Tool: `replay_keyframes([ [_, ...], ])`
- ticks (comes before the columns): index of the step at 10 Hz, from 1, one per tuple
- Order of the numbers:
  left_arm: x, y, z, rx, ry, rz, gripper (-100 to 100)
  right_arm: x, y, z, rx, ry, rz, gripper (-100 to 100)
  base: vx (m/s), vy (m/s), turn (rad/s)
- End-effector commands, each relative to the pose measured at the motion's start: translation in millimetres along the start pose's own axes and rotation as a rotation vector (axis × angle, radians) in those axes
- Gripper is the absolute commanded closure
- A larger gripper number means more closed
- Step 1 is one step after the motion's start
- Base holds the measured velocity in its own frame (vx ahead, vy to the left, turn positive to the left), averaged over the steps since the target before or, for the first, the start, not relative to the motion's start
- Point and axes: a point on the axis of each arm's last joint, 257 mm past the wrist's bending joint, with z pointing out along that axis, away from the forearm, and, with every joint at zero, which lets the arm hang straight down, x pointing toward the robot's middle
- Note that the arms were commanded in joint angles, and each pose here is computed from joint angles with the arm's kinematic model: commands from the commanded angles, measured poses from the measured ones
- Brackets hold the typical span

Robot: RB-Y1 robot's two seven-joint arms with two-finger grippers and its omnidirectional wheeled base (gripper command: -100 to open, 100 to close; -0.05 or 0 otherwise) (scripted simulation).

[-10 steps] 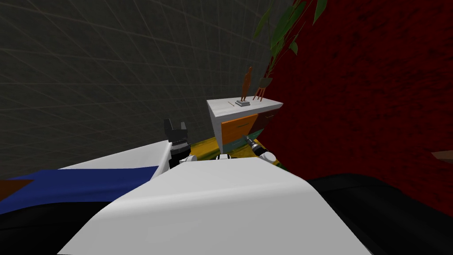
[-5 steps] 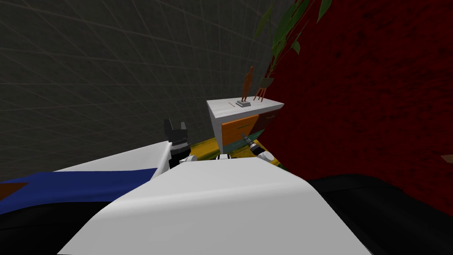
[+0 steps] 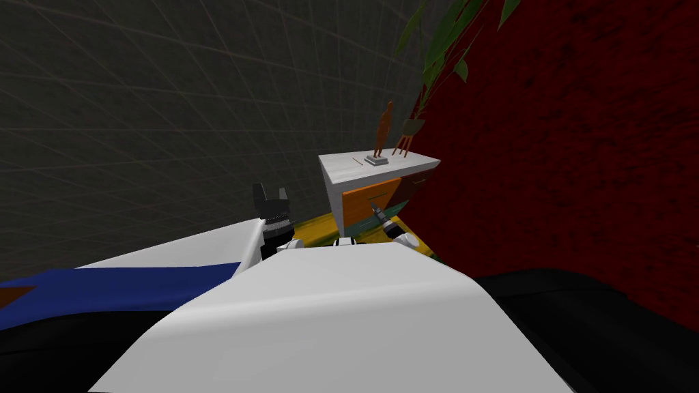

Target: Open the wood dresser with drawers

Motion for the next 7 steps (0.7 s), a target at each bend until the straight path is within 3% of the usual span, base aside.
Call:
replay_keyframes([
  [1, 0.0, 0.0, 0.0, 0.000, 0.000, 0.000, 0, -7.5, -18.0, 12.0, 0.070, 0.034, 0.135, -100, 0.030, 0.001, 0.000],
  [4, 0.0, 0.0, 0.0, 0.000, 0.000, 0.000, 0, -13.0, -33.1, 21.6, 0.117, 0.075, 0.233, -100, 0.017, 0.000, 0.000],
  [6, 0.0, 0.0, 0.0, 0.000, 0.000, 0.000, 0, -3.3, -33.9, 17.7, 0.107, 0.078, 0.218, -100, 0.023, 0.013, 0.037],
  [7, 0.0, 0.0, 0.0, 0.000, 0.000, 0.000, 0, -7.7, -33.2, 17.2, 0.109, 0.072, 0.214, -100, 0.030, 0.016, 0.017],
])
